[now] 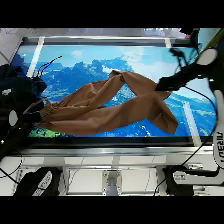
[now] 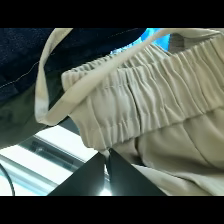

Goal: Fold the clothes and pants, and hang the long-sleeved shirts on hangers.

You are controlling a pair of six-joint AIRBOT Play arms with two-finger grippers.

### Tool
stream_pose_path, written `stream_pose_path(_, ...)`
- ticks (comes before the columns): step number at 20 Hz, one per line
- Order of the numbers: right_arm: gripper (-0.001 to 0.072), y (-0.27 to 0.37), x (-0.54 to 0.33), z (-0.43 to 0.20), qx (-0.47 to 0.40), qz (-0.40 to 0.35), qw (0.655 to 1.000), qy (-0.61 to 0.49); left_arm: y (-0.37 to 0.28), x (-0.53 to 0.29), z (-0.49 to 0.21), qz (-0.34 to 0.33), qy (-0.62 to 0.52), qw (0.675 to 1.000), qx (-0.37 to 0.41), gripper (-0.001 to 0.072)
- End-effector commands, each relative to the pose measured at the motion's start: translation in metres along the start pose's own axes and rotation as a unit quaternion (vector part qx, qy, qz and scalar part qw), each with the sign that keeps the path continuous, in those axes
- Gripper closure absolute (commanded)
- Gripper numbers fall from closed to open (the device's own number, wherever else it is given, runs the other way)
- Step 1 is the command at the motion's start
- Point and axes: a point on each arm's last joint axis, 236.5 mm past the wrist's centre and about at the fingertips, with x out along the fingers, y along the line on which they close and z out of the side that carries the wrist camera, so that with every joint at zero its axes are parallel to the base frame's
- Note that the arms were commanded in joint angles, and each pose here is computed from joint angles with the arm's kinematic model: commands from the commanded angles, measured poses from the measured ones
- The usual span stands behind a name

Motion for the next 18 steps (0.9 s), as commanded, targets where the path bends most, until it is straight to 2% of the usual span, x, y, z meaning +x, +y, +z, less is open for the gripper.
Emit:
stream_pose_path(1,0.0274,-0.017,0.022,0.009,-0.013,-0.044,0.999,0.005,-0.002,0.002,0.000,-0.004,-0.008,1.000,-0.005,0.0693)
stream_pose_path(4,0.0277,-0.083,-0.023,-0.030,0.049,-0.117,0.991,0.035,-0.002,0.002,0.001,-0.004,-0.008,1.000,-0.005,0.0693)
stream_pose_path(7,0.0278,-0.136,-0.068,-0.094,0.159,-0.134,0.978,0.008,-0.002,0.002,0.001,-0.004,-0.008,1.000,-0.005,0.0693)
stream_pose_path(9,0.0277,-0.149,-0.062,-0.148,0.237,-0.108,0.965,-0.029,-0.002,0.002,0.000,-0.005,-0.008,1.000,-0.005,0.0693)
stream_pose_path(12,0.0310,-0.132,0.000,-0.212,0.320,-0.007,0.946,-0.050,-0.003,0.002,0.002,-0.006,-0.012,1.000,-0.005,0.0693)
stream_pose_path(14,0.0310,-0.117,0.037,-0.234,0.347,0.053,0.936,-0.039,-0.003,0.002,0.003,-0.007,-0.013,1.000,-0.005,0.0693)
stream_pose_path(18,0.0309,-0.126,0.063,-0.242,0.347,0.068,0.935,-0.031,-0.003,0.002,0.003,-0.007,-0.013,1.000,-0.005,0.0693)
